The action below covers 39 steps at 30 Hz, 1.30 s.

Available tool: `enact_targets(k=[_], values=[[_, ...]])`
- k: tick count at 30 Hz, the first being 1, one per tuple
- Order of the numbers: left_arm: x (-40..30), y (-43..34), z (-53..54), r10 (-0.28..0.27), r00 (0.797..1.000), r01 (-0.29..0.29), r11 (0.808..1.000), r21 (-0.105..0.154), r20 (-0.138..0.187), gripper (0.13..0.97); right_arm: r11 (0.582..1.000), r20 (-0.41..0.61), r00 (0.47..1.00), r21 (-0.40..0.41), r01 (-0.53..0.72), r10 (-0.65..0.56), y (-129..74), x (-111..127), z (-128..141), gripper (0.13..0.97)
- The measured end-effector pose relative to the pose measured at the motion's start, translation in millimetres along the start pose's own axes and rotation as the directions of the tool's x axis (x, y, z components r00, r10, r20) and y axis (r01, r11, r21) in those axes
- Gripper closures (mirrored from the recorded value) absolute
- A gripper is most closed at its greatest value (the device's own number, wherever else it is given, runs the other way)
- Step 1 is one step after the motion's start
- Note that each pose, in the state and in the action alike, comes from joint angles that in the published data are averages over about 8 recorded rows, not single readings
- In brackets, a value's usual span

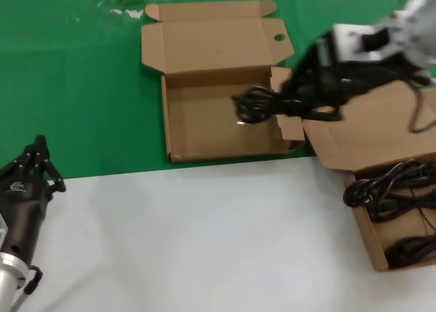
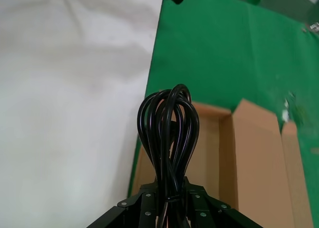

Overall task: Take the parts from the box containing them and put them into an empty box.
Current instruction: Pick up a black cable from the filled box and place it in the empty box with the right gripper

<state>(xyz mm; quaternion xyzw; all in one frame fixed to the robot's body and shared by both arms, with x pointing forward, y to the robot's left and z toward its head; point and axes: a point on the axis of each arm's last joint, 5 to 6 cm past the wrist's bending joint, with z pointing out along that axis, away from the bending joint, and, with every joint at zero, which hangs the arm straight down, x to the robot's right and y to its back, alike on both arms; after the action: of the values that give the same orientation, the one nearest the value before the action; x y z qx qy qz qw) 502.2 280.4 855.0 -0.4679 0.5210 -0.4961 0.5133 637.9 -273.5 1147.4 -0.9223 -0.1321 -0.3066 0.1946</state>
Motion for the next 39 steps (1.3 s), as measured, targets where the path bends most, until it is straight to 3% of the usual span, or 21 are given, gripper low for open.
enact_targets(k=[10, 18, 29, 34, 39], values=[[0.0, 0.0, 0.0, 0.000, 1.000, 0.000, 1.000, 0.000, 0.000, 0.957, 0.999, 0.015, 0.999, 0.022, 0.032, -0.033, -25, 32, 105, 0.883], [0.0, 0.0, 0.0, 0.000, 1.000, 0.000, 1.000, 0.000, 0.000, 0.957, 0.999, -0.001, 0.999, -0.007, 0.047, -0.047, -26, 45, 157, 0.880], [0.0, 0.0, 0.0, 0.000, 1.000, 0.000, 1.000, 0.000, 0.000, 0.957, 0.997, -0.015, 0.998, -0.034, 0.064, -0.064, -25, 49, 178, 0.832], [0.0, 0.0, 0.0, 0.000, 1.000, 0.000, 1.000, 0.000, 0.000, 0.957, 0.999, -0.046, 0.998, -0.014, 0.049, -0.049, -21, 45, 172, 0.780], [0.0, 0.0, 0.0, 0.000, 1.000, 0.000, 1.000, 0.000, 0.000, 0.957, 0.999, -0.145, 0.989, 0.044, 0.000, 0.006, -11, 30, 157, 0.705]])
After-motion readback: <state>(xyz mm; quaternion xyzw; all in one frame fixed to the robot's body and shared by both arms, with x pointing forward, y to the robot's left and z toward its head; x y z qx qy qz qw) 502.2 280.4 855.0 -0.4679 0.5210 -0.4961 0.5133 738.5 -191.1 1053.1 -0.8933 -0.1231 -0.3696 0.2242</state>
